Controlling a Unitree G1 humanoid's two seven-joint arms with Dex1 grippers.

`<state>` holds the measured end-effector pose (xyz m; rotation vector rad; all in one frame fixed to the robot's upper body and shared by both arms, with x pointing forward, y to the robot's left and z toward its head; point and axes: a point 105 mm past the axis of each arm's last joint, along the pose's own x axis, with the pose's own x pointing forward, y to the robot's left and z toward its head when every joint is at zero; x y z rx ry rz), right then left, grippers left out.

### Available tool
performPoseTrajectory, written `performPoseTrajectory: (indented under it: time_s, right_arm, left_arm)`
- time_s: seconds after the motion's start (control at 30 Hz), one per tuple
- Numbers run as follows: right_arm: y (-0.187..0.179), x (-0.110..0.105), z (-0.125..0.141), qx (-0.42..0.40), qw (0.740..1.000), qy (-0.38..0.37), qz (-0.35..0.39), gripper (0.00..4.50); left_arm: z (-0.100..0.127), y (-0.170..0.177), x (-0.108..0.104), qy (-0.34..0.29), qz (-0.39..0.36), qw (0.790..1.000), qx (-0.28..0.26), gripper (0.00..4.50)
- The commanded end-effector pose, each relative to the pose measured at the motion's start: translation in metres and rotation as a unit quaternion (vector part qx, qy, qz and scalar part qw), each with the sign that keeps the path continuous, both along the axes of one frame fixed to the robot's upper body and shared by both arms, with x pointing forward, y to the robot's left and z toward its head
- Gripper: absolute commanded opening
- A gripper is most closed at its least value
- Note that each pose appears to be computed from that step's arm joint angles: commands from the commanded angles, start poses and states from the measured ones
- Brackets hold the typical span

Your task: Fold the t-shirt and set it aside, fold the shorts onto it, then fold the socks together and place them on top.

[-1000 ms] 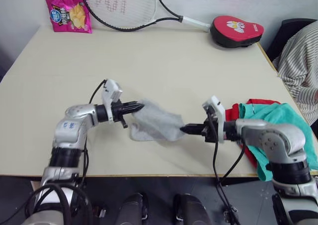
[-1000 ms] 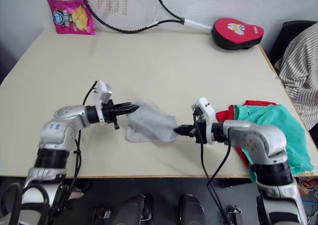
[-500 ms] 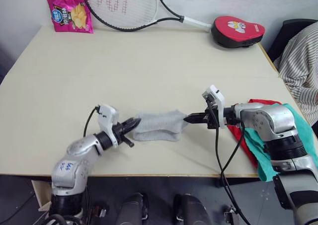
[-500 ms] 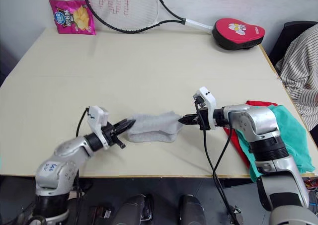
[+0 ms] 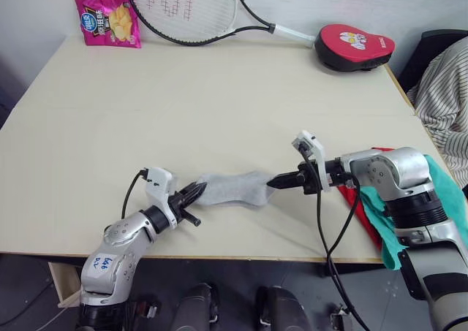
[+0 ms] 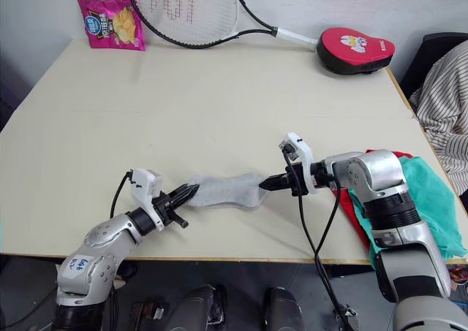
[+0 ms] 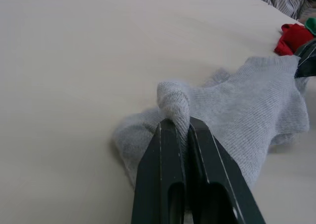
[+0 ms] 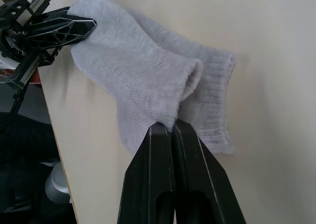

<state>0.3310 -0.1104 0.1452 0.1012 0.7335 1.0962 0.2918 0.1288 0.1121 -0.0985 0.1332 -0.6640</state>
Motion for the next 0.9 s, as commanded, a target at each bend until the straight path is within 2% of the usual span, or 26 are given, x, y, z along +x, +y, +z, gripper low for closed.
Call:
performPoseTrajectory:
  time_s: [0.03,0.57,0.67,0.77,0.87,0.9]
  right_arm:
    - [0.003,0.001,0.004,0.001,1.000,-0.015,0.000,0.00]
    - [0.007,0.009,0.005,0.008,0.999,-0.046,0.002,0.00]
    - [0.009,0.015,0.008,0.020,0.998,-0.064,-0.012,0.00]
    - [0.002,0.017,0.011,0.024,0.996,-0.080,-0.018,0.66]
    - [-0.010,0.018,0.021,0.032,0.991,-0.131,-0.027,1.68]
    - [-0.014,0.020,0.024,0.036,0.988,-0.148,-0.033,2.02]
  left_arm:
    - [0.000,-0.002,-0.002,-0.013,-0.010,1.000,0.012,0.03]
    - [0.001,0.005,-0.002,-0.041,0.006,0.999,0.005,0.03]
    - [0.001,0.008,-0.001,-0.043,0.016,0.999,0.000,0.73]
    - [0.004,0.012,-0.003,-0.057,0.019,0.998,-0.006,1.64]
    - [0.015,0.027,-0.004,-0.088,0.031,0.996,-0.018,2.56]
    - [0.018,0.032,-0.004,-0.096,0.034,0.995,-0.020,2.56]
